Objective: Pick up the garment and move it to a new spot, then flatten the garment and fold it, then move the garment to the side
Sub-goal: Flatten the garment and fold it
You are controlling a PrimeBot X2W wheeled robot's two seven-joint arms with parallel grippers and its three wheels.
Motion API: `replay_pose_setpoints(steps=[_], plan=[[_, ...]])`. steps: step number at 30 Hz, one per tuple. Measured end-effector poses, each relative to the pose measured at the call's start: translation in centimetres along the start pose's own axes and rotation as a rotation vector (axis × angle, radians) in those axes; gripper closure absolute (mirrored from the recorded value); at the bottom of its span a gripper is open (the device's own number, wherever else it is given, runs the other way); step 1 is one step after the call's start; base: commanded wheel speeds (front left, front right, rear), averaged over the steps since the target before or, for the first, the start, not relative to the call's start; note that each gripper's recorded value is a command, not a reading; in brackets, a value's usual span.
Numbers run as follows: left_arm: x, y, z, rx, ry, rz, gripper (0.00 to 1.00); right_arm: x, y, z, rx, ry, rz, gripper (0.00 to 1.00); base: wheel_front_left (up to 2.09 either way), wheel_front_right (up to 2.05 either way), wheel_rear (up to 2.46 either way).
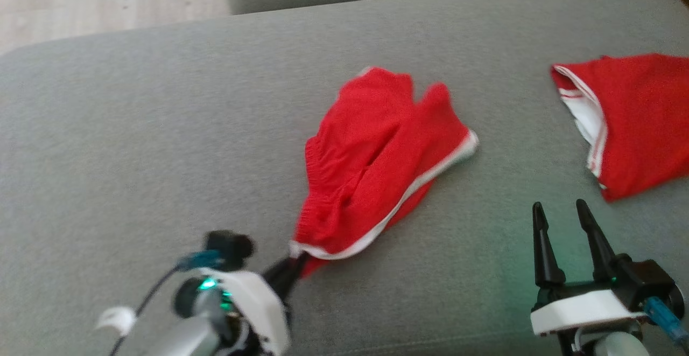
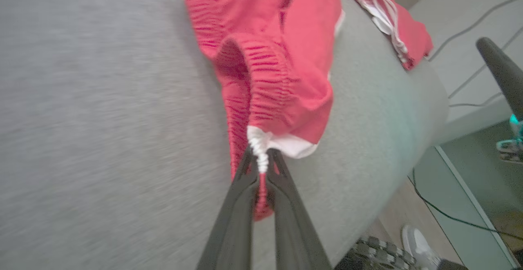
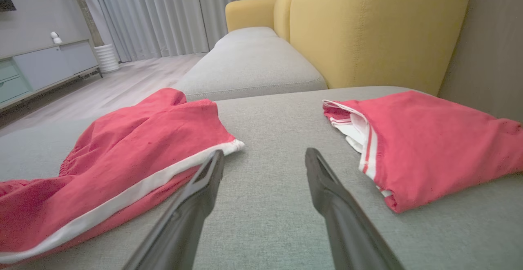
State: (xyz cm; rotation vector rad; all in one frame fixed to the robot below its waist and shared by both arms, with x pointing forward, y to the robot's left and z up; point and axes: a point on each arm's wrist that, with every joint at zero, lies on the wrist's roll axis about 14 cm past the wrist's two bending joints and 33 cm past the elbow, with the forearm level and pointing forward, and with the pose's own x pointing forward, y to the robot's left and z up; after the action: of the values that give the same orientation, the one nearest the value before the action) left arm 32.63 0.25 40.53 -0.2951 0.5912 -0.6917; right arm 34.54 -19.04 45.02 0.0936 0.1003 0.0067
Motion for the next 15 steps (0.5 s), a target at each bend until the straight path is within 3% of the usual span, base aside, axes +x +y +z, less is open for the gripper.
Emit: replay_pose_setpoints(steps=[8,13,14,15], plan=[[-4.6,7.6,2.0,-0.015,-0.153,0.275,1.0,0.7,2.6,-0.3,-0.02,0.01,0.087,0.0,0.0,0.0,0.0],[-6.0,9.3,2.3,-0.004,-0.194,0.349,1.0,0.6,3.1,0.1,-0.029,-0.004,0.104,0.0,0.0,0.0,0.0],[-6.1,9.4,2.5,-0.001,-0.207,0.356,0.84,0.6,3.1,0.2,-0.03,-0.006,0.105,0.0,0.0,0.0,0.0],[-6.3,9.6,2.7,0.006,-0.221,0.367,0.56,0.5,3.1,0.2,-0.031,-0.008,0.105,0.0,0.0,0.0,0.0]])
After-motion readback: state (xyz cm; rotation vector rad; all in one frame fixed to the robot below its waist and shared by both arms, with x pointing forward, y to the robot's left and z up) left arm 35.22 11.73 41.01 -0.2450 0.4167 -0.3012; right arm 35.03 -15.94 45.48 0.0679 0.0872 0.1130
